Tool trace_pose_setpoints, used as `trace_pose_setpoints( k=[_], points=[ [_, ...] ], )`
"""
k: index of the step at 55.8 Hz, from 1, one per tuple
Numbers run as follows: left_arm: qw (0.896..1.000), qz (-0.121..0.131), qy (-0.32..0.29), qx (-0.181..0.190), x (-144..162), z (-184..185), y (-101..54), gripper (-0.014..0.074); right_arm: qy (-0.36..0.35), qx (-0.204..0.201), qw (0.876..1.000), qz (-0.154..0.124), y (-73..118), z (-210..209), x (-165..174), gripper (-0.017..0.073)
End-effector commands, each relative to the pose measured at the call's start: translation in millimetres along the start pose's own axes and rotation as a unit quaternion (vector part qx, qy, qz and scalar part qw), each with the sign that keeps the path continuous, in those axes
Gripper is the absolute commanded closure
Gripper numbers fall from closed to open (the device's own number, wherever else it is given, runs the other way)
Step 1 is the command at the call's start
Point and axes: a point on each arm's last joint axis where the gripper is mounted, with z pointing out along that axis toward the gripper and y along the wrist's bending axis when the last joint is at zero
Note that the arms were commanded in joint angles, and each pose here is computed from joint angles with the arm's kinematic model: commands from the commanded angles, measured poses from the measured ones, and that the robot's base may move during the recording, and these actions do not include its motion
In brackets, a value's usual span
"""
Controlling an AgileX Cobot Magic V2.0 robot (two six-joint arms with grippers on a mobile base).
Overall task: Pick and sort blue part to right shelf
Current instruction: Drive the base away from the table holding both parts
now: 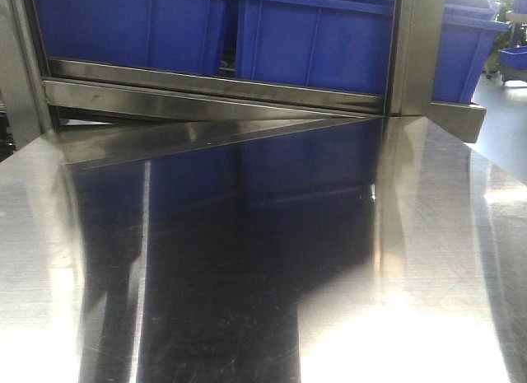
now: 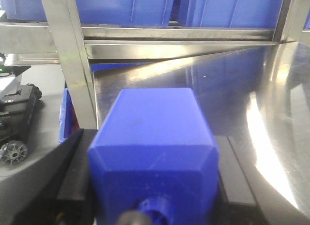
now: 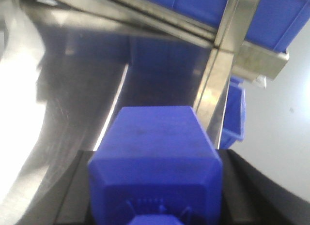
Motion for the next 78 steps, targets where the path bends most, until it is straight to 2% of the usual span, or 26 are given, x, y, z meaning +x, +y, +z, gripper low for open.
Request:
trace_pose_setpoints(
  k=[1, 9, 20, 78],
  points=[
    [0.999, 0.007, -0.052, 0.01, -15.5, -2.2, -1.4, 0.0278, -0.083, 0.016, 0.996, 0.006, -1.3, -12.9, -13.5, 0.0279],
    [0.999, 0.009, -0.052, 0.008, -15.6, -2.2, -1.1, 0.0278, -0.122, 0.019, 0.992, 0.005, 0.0, -25.1, -14.3, 0.0279],
    [0.999, 0.009, -0.05, 0.008, -15.2, -2.2, -1.0, 0.0278, -0.164, 0.013, 0.986, 0.027, 1.5, -33.4, -17.7, 0.0279],
    [0.999, 0.009, -0.05, 0.008, -15.2, -2.2, -1.0, 0.0278, -0.156, 0.01, 0.987, 0.027, 2.1, -32.9, -16.2, 0.0279]
  ],
)
